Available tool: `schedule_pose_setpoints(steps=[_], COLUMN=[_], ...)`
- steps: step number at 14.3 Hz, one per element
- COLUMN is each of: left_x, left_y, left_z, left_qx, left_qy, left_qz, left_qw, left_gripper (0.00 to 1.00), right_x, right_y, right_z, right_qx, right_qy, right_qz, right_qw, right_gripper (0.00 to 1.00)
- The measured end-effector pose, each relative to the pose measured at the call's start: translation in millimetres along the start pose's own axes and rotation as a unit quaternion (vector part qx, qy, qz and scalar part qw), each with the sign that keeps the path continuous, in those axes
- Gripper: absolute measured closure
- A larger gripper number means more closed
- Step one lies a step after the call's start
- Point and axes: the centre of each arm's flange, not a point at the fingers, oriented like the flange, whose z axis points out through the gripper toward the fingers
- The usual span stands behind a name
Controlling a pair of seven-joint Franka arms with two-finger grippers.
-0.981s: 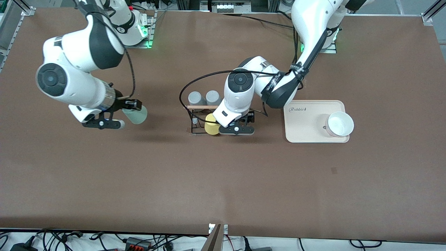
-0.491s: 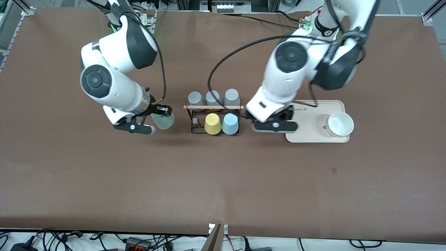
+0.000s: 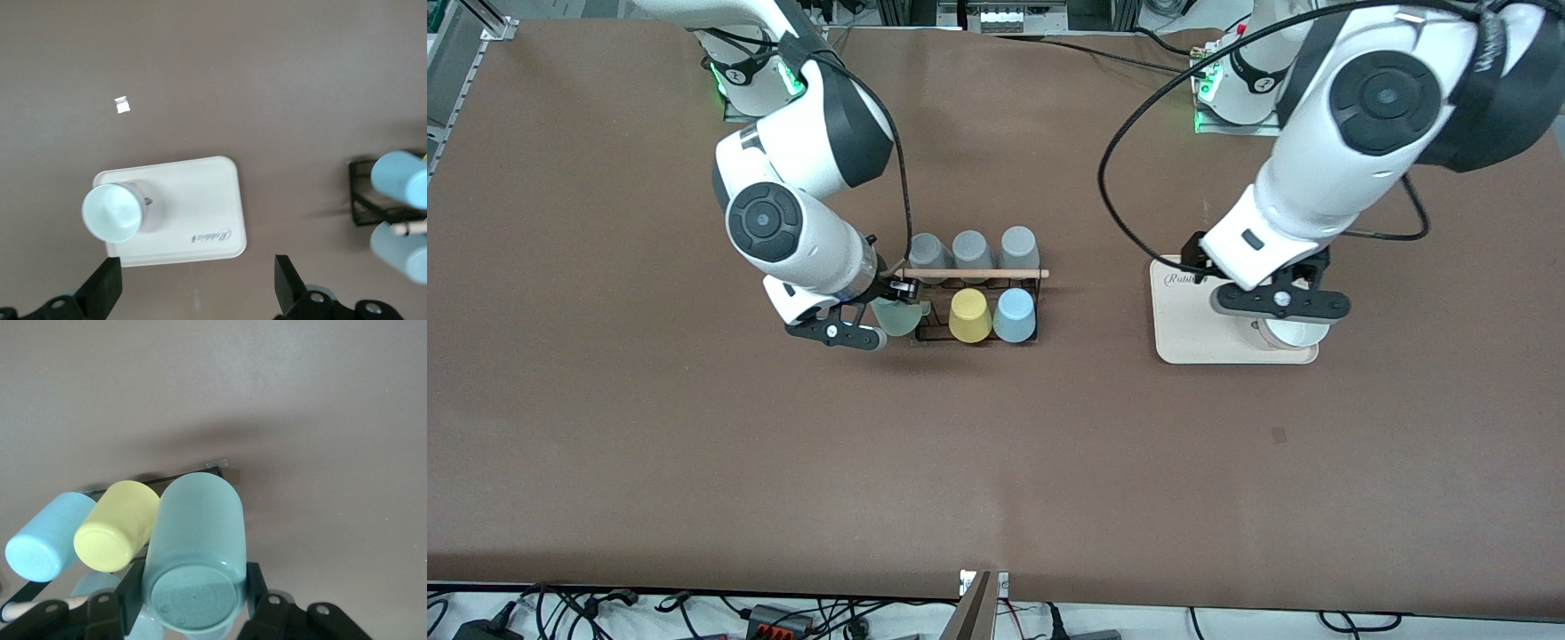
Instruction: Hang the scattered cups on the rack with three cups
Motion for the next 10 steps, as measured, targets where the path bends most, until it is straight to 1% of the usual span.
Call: schedule_pose_setpoints(steps=[4,6,8,10], left_x=[1,3,0,-6], left_y=[-62,-100,-123,-133], left_z=[-2,5,12,19], left_qx=[-0.004,-0.029,-0.048,-0.049], left_qy=[-0.016,-0.029,-0.047,-0.069], left_qz=[0.038,0.045,0.048,0.043], left_qw=[0.999,0.998,0.997,0.996], left_gripper=[0.0,0.0,0.0,0.0], right_x=[-1,0,1,1], right_y=[-7,-8,-12,-15], right_z=[9,15,22,28], right_qx=[0.001,0.004,0.005,0.006], right_qy=[-0.004,-0.006,-0.004,-0.002], right_qz=[0.003,0.006,0.005,0.005], right_qw=[1.0,1.0,1.0,1.0], right_gripper=[0.36,0.36,0.36,0.36])
